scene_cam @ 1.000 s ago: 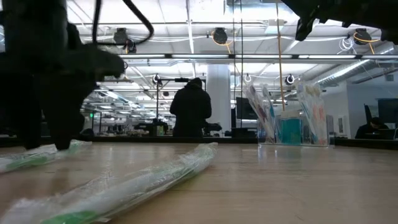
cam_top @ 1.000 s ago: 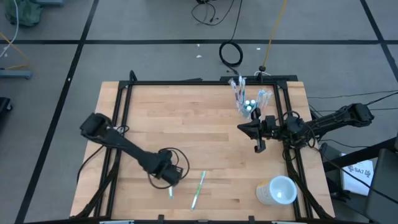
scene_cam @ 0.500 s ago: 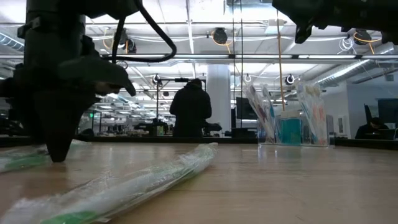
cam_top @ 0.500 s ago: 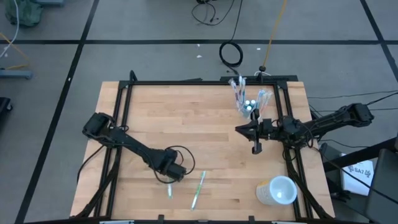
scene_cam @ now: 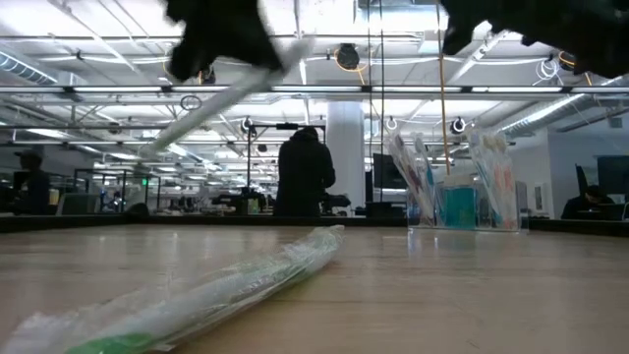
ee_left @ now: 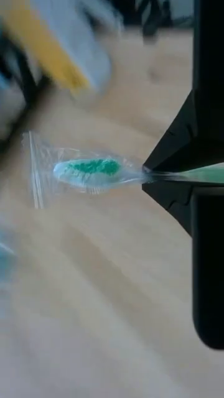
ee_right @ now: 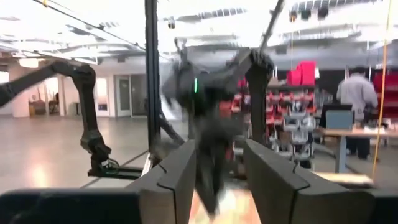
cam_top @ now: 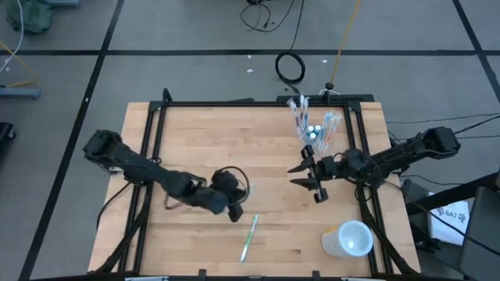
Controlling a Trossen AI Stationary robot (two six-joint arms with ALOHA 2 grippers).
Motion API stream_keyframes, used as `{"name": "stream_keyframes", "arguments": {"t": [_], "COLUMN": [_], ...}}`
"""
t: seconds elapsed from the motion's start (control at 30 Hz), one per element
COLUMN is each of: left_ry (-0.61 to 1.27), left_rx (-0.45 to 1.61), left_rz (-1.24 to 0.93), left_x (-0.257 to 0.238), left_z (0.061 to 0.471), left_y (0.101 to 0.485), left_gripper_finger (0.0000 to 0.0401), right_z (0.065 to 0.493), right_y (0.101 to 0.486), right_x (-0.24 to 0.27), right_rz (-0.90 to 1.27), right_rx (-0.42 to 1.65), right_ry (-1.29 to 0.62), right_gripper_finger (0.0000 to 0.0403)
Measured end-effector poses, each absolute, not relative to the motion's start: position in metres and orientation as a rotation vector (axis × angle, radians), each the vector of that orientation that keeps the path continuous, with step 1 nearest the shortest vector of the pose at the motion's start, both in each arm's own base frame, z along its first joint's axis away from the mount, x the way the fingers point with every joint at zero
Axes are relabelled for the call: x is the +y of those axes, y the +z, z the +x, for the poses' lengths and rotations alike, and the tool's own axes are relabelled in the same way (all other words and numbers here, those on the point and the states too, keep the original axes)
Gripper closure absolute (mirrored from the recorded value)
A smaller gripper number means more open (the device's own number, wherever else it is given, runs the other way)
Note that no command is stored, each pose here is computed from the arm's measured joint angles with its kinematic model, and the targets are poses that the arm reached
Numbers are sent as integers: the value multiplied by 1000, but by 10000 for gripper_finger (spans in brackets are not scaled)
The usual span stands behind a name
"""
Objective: Pick & Place toothbrushing station
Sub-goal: Put the left green toothbrush into the transparent organizer
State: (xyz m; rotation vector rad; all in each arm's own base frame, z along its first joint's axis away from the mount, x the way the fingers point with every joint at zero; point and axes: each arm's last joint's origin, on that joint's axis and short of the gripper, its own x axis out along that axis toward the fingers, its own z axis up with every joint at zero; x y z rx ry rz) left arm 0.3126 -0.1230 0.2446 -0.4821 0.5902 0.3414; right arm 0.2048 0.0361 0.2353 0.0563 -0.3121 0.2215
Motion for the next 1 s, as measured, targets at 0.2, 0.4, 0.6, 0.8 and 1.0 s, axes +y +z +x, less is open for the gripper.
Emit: {"name": "stream_keyframes", "arguments": {"t": [0.2,0.4,0.6,0.8,1.0], "left_ry": [68,-7,40,63,84], "left_rx": [262,171,191,209,223], "left_rz": [-172,-73,-54,-45,-36], "left_x": [-127,-126,-122,-118,-120], "left_z": [320,322,325,326,324], "left_y": [296,308,303,301,300], "left_gripper_finger": [397,391,393,396,387], "right_z": [253,290,309,313,313], "right_y": [238,238,232,235,234], "right_x": [46,58,61,62,62], "right_rz": [75,75,117,118,117], "right_rx": [-179,-105,-70,-90,-81], "right_ry": [246,371,371,371,372], "right_gripper_finger": [278,273,251,239,242]}}
